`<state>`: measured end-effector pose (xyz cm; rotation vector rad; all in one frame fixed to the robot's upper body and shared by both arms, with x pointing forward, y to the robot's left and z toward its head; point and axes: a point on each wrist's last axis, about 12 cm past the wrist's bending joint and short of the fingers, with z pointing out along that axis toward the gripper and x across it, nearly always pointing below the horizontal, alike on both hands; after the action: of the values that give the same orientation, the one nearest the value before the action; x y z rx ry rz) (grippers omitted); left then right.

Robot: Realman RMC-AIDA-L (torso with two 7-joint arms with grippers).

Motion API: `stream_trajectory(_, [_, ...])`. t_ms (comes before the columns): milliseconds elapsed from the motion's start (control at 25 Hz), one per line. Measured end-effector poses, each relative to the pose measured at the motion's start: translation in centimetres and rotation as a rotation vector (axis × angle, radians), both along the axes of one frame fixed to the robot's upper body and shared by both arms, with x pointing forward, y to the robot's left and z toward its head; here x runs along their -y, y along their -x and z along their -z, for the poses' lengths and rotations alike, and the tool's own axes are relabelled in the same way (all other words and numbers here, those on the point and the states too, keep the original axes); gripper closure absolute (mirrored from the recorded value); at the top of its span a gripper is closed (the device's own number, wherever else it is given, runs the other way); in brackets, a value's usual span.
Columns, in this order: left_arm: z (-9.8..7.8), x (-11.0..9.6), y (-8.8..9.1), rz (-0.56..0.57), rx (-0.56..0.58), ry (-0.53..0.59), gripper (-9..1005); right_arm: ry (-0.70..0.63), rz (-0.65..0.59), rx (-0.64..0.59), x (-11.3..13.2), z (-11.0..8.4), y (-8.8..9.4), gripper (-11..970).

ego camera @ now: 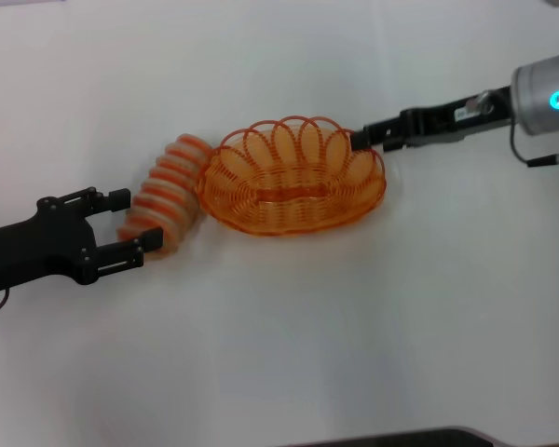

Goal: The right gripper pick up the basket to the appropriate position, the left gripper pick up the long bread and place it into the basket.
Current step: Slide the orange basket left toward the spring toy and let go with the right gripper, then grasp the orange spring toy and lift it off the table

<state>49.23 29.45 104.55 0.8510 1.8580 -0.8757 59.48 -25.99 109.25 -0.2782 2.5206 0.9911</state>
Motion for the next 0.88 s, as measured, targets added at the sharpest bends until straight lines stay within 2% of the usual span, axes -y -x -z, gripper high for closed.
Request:
stream_trajectory(200, [-0.2, 0.0, -0.2, -0.013, 0.002, 0.017, 239, -0.089, 0.017, 0.12, 1.9, -0.9, 0.6, 316])
stream_trajectory(400, [-0.4, -0.4, -0.4, -0.074, -0.005, 0.063, 239, -0.122, -0.019, 0.242, 3.1, -0.9, 1.7, 81])
stream_trajectory(520, [-0.6, -0.9, -0.2, -0.113, -0.016, 0.112, 239, -0.14, -0.087, 0.328, 3.5, -0.7, 3.0, 21])
stream_trajectory(880, [-0.9, -1.5, -0.2, -0.156, -0.048, 0.184, 235, -0.129, -0.323, 0.575, 5.4, 0.9, 8.5, 25])
